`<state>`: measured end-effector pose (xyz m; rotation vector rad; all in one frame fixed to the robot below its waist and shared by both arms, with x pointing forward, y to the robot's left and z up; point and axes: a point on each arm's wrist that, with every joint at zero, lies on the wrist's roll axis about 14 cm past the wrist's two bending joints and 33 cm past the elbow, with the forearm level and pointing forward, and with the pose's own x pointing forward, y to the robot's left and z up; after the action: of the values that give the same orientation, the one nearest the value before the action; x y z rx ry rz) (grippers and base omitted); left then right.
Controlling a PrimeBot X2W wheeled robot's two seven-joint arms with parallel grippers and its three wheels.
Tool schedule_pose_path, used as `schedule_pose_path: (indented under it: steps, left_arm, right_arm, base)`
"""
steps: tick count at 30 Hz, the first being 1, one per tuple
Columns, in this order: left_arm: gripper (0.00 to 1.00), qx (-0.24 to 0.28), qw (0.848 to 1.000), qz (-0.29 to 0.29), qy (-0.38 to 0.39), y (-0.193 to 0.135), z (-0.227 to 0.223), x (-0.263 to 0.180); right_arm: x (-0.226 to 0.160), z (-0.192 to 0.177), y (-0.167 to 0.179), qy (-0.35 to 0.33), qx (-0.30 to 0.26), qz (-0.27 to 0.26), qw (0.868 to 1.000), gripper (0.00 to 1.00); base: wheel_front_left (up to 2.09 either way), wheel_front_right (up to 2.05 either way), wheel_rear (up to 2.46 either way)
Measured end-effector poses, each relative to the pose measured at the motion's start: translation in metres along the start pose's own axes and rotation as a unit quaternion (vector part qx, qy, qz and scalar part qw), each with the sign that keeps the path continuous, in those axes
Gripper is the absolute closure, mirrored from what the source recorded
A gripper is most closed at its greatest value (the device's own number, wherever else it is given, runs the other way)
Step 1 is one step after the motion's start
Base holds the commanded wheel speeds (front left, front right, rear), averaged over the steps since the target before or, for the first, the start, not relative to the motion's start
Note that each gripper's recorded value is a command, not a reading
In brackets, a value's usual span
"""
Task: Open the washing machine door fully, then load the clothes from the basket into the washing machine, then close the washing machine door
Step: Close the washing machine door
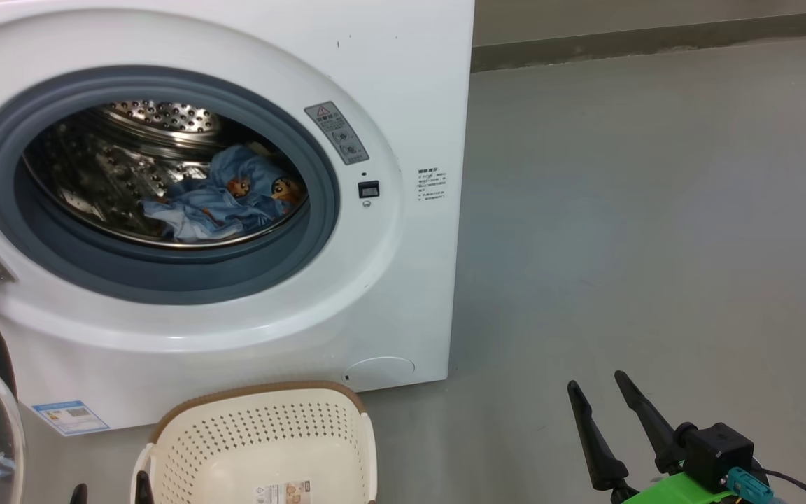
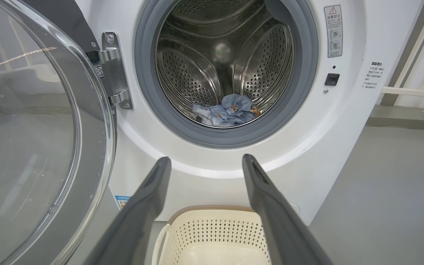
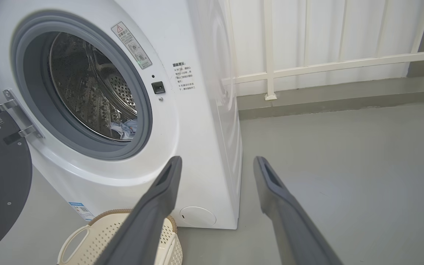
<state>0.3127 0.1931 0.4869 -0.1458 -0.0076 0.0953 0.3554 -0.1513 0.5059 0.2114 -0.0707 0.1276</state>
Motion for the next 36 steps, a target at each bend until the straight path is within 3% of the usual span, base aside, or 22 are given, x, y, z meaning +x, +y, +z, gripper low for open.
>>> schedule_pose_path:
  steps: [23, 36]
  left_arm:
    - [0.0, 0.002, 1.0, -0.013, 0.001, -0.0034, -0.0011, -0.0007]
    - [0.0, 0.002, 1.0, -0.014, 0.005, -0.0043, -0.0034, 0.001]
  right_arm:
    - [-0.001, -0.001, 0.0009, 0.002, 0.0, 0.001, 1.0, 0.0]
    - [-0.0005, -0.0038, 0.0, 0.006, 0.001, 0.0, 1.0, 0.0]
  base:
    - [-0.05, 0.05, 0.0]
    - [-1.39, 1.39, 0.0]
